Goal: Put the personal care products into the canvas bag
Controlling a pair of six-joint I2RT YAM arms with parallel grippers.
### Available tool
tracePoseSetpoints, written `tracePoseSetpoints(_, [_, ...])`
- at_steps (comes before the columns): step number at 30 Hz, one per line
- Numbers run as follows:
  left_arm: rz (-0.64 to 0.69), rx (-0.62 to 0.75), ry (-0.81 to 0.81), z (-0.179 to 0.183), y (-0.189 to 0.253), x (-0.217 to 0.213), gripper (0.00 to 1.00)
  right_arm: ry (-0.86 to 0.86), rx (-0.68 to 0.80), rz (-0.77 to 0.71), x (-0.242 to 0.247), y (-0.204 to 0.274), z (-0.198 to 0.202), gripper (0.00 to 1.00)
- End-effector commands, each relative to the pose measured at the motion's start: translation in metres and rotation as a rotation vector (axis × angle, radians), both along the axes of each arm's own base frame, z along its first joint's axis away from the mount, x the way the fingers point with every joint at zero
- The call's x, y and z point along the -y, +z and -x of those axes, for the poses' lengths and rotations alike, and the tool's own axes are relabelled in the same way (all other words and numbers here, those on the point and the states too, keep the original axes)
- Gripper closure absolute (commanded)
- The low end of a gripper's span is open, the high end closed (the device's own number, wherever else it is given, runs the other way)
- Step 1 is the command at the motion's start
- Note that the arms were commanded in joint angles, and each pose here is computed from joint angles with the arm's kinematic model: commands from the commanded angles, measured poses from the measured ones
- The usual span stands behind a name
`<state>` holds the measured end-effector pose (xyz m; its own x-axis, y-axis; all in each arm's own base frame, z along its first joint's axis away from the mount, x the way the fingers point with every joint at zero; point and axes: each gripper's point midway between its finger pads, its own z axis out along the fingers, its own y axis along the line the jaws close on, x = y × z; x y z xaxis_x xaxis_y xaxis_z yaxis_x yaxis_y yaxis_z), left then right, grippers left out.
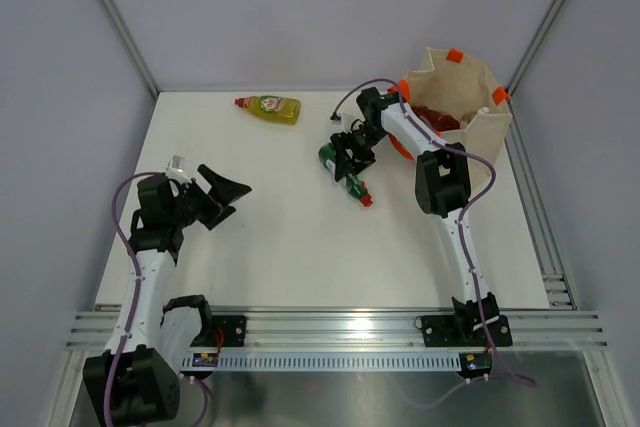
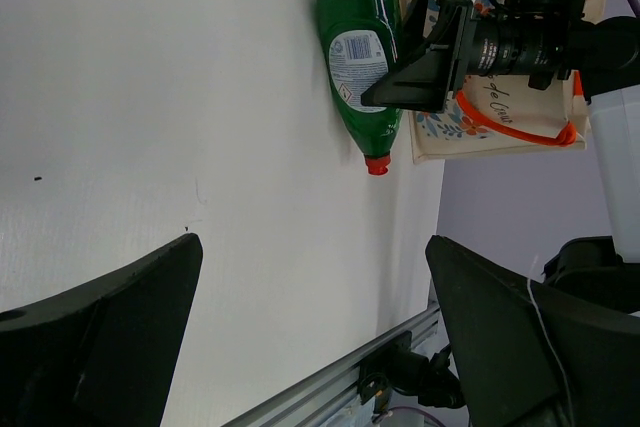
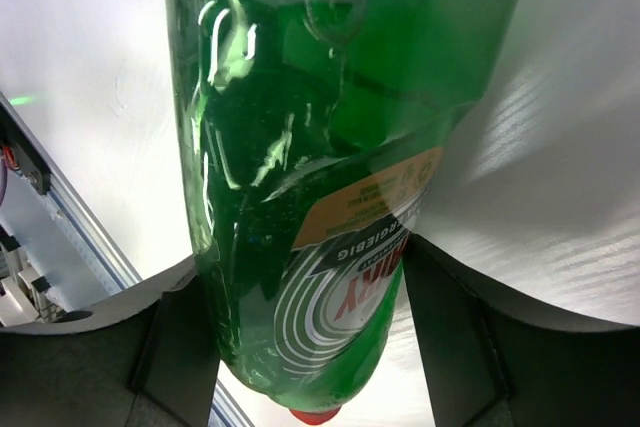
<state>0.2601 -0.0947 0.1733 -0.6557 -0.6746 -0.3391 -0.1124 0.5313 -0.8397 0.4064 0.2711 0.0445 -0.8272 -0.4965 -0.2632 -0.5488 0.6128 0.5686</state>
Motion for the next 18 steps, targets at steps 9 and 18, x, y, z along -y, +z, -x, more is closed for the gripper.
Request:
tracePoseSetpoints(9, [0.022, 0.047, -0.033, 0.003, 0.010, 0.008, 0.01, -0.008, -0.023, 0.024, 0.012, -0.007, 0.005, 0.63])
tracePoseSetpoints(18, [0.027, 0.046, -0.040, 0.001, 0.008, 0.011, 0.01, 0.013, 0.026, 0.091, 0.018, -0.022, 0.004, 0.79])
